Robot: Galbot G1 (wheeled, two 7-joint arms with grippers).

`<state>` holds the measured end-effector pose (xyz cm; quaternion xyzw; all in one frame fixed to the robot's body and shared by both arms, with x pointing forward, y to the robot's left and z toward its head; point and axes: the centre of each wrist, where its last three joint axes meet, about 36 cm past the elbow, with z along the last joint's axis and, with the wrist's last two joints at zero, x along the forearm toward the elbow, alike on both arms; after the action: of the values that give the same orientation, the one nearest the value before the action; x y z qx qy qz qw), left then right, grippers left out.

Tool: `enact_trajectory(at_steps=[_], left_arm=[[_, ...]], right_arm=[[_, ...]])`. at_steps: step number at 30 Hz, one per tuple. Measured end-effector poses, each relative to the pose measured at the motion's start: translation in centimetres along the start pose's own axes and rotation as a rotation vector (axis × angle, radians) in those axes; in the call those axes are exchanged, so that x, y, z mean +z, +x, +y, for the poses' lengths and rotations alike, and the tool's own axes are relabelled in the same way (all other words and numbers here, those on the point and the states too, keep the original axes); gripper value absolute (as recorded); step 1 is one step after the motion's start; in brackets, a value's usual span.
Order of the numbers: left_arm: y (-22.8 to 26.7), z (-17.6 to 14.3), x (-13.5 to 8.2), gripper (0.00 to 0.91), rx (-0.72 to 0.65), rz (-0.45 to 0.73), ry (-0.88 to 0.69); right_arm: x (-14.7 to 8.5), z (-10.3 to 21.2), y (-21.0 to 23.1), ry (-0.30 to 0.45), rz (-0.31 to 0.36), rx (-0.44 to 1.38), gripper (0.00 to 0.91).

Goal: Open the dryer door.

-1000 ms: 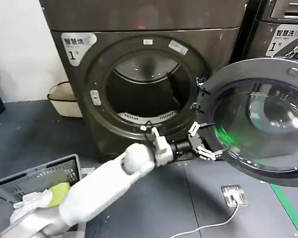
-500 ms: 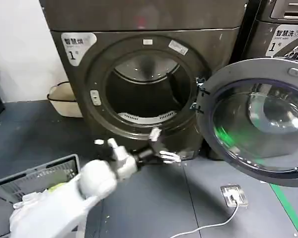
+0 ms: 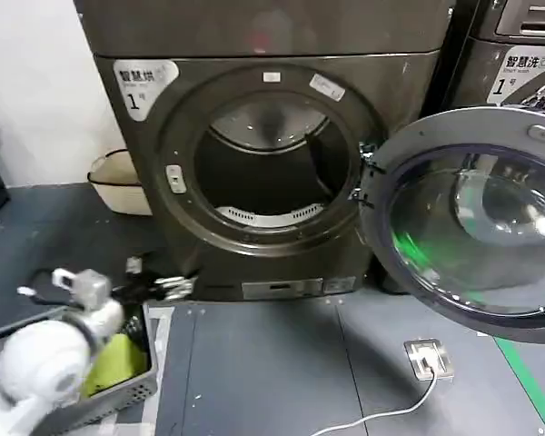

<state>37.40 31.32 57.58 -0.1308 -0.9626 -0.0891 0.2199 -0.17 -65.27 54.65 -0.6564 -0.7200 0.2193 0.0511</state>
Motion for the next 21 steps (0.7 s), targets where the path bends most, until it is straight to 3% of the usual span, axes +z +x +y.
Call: enact_trajectory(at_steps=[8, 21], left_arm=[[1.2, 6.2, -1.3, 0.907, -0.229, 0.156, 0.308], [-1.1, 18.0, -0.5, 0.907, -0.373, 0.608, 0.737]], right_arm=[[0.0, 2.2, -0.2, 0.010, -0.014, -0.048, 0.907], [0.5, 5.5, -0.1, -0.009, -0.006, -0.115, 0.907]])
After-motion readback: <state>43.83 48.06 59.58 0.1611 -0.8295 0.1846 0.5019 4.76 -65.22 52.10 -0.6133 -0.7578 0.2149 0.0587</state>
